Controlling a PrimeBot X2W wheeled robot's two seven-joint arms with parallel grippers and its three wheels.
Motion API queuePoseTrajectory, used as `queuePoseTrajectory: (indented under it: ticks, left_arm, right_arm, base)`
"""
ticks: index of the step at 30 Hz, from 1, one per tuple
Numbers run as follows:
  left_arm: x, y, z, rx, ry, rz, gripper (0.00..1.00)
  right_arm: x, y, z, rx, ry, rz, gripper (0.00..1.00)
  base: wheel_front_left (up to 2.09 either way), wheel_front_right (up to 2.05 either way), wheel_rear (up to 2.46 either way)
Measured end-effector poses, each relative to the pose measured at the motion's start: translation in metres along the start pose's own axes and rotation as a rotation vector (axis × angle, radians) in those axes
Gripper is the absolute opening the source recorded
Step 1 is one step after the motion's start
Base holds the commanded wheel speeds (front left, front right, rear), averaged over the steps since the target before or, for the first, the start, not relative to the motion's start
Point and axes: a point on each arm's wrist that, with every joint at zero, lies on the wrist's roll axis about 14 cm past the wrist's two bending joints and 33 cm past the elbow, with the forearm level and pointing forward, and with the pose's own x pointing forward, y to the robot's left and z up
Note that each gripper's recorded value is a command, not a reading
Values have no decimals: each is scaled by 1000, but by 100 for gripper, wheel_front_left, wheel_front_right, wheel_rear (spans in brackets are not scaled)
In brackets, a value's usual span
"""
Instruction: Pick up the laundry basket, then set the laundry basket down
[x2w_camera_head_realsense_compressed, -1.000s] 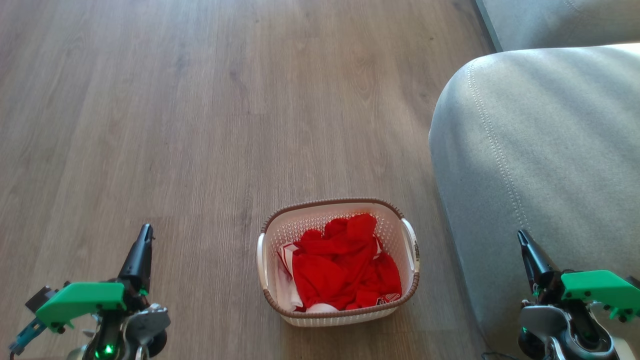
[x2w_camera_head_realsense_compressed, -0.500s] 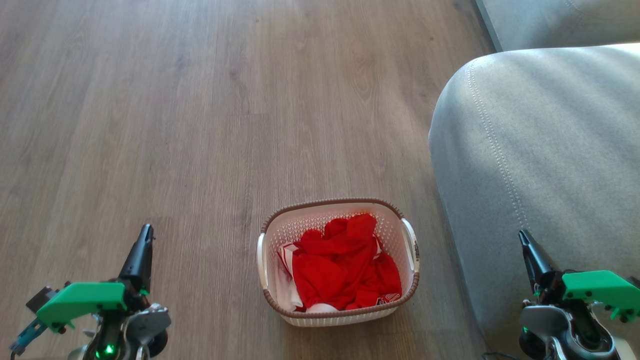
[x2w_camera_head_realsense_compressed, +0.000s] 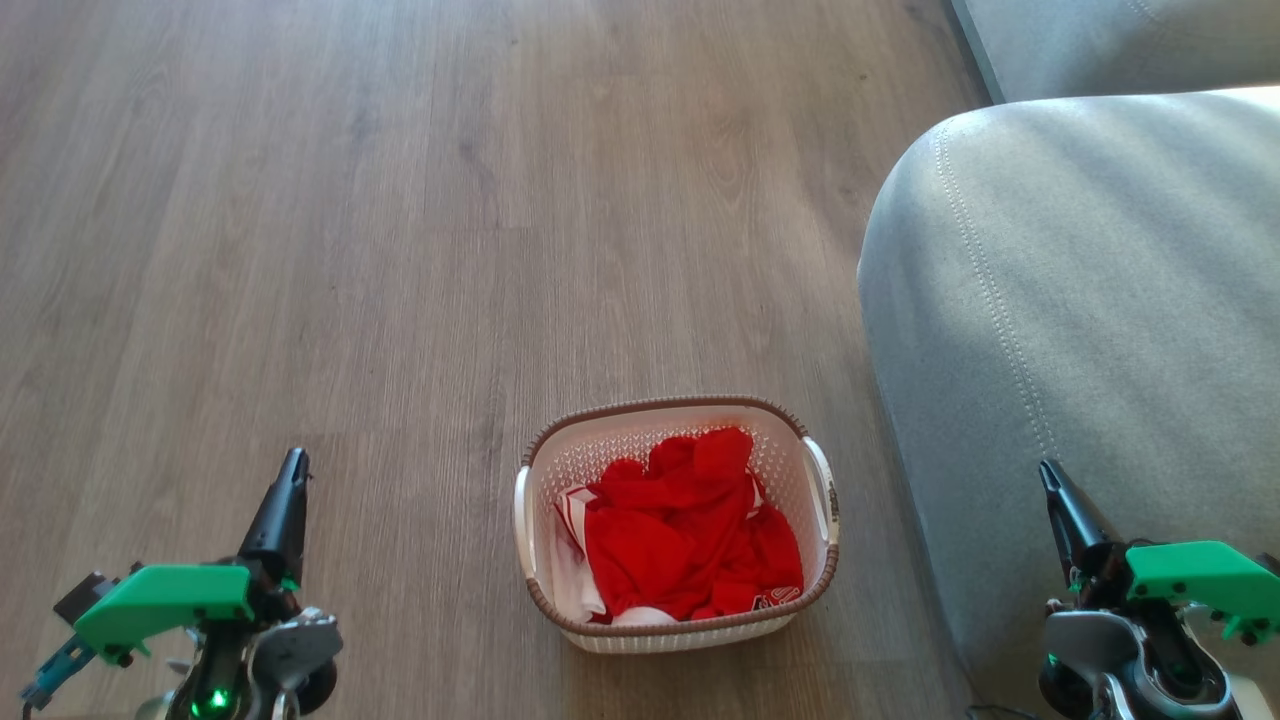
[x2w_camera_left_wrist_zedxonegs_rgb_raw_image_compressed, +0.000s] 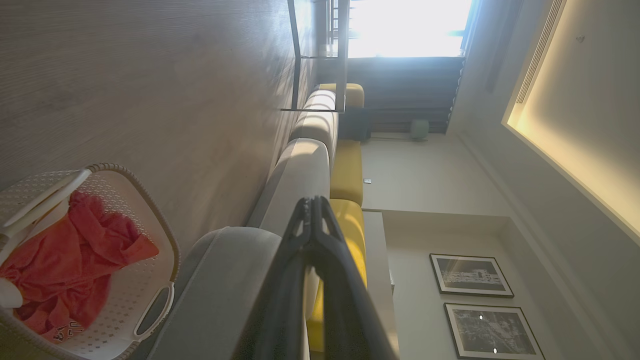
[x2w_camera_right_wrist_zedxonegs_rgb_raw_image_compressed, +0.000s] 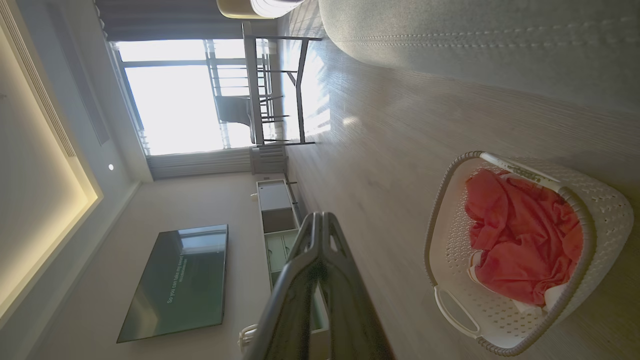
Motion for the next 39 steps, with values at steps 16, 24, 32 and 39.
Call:
queuePoseTrajectory:
  ticks: [16,24,32,39]
  left_arm:
    - [0,0,0,1,-2,0,0]
    - [0,0,0,0,1,0,0]
    - [0,0,3,-2,-7,-1,0]
    - [0,0,4,-3,-9,-1,0]
  right_arm:
    - [0,0,1,0,-1,0,0]
    - [0,0,0,0,5,0,0]
    - [0,0,0,0,4,0,0]
    - [0,0,0,0,4,0,0]
  base:
    - [0,0,0]
    - [0,0,0]
    - [0,0,0]
    - [0,0,0]
